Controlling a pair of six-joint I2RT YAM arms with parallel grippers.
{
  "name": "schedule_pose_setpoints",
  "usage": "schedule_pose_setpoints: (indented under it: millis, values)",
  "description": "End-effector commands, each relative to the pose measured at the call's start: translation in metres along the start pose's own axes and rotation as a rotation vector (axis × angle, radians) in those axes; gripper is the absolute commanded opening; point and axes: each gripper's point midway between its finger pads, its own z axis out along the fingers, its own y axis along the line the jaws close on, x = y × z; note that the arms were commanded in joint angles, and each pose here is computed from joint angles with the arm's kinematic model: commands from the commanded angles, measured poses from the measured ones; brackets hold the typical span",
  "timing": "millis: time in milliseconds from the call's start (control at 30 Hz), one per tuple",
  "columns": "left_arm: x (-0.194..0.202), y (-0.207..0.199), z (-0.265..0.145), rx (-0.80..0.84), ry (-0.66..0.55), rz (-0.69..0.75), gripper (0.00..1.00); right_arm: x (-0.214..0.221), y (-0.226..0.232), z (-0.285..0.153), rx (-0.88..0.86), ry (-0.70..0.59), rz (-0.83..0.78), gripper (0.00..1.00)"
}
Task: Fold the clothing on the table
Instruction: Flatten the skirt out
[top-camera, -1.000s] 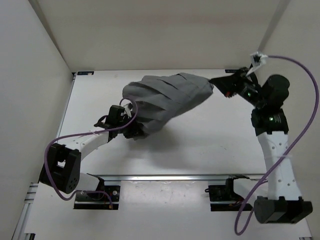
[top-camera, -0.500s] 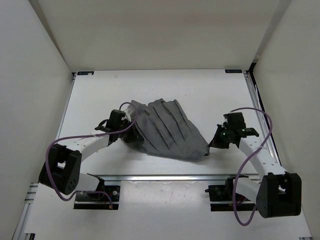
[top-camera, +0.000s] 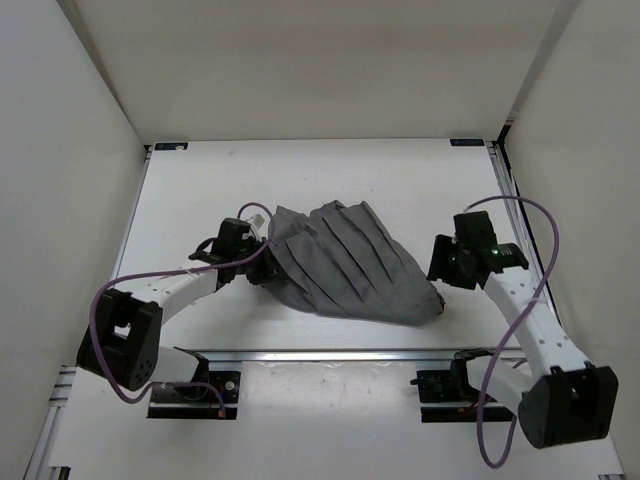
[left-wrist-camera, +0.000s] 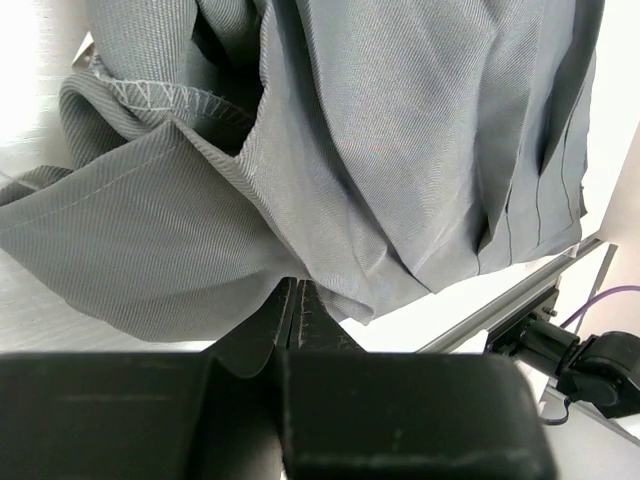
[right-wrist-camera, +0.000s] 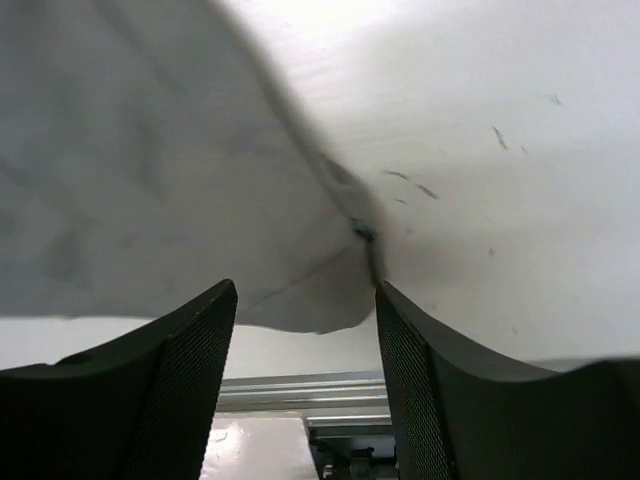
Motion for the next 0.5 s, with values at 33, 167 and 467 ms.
schedule_pose_setpoints:
  millis: [33,167,467]
  values:
    - [-0.011,-0.014,-0.013,0.017,-0.047,0.047,0.07,-0.027,0.041,-0.029,-0.191,-0.101,-0.103,0.67]
    - [0.005,-0.01,-0.01,0.022,-0.008,0.033,0.1,-0.006,0.049,-0.006,-0.201,0.016,-0.137,0.77]
    - [0.023,-0.002,-0.018,0.031,-0.009,-0.006,0.09,0.035,0.128,0.006,-0.397,0.105,-0.486,0.74]
